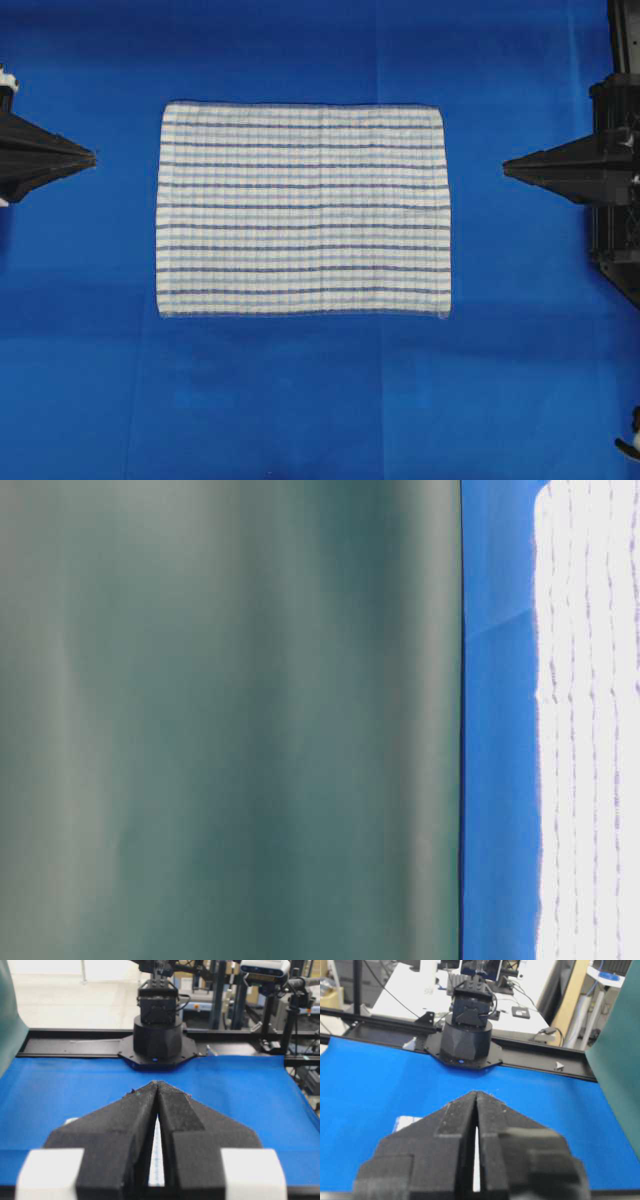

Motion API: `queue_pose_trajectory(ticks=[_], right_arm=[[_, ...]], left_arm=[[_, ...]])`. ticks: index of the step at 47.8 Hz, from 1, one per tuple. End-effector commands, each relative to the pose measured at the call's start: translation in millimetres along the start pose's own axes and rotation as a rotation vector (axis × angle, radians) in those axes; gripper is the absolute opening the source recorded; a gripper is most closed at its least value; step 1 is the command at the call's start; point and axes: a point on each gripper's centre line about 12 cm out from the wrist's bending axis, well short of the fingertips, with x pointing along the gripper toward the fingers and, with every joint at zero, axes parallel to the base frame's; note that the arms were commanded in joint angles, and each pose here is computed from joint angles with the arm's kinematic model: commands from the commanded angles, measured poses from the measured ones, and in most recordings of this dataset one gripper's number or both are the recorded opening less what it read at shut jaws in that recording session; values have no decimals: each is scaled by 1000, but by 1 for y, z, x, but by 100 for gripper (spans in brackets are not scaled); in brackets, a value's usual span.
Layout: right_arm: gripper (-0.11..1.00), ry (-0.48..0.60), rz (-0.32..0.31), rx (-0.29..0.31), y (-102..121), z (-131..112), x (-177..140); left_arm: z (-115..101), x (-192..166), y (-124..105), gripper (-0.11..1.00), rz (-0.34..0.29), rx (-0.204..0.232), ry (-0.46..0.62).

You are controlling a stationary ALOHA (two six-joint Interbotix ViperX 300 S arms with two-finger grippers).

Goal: Fold the blue towel.
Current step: 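Move both grippers to the top corners of the white striped towel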

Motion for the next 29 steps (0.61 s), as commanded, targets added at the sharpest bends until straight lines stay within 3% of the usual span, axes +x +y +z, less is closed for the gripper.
queue_pose_trajectory(ticks=[1, 10, 16, 29], right_arm=[[0, -5, -7, 6, -1, 4, 4], [0, 58, -43, 26, -8, 2, 11], [0, 102, -99, 46, -20, -8, 15], [5, 214, -244, 86, -52, -38, 24]], left_arm=[[5, 2, 0, 0, 4, -39, -4], [2, 3, 0, 0, 6, -37, 20], [-5, 6, 5, 0, 31, -27, 53], [-33, 16, 35, 1, 169, -37, 171]])
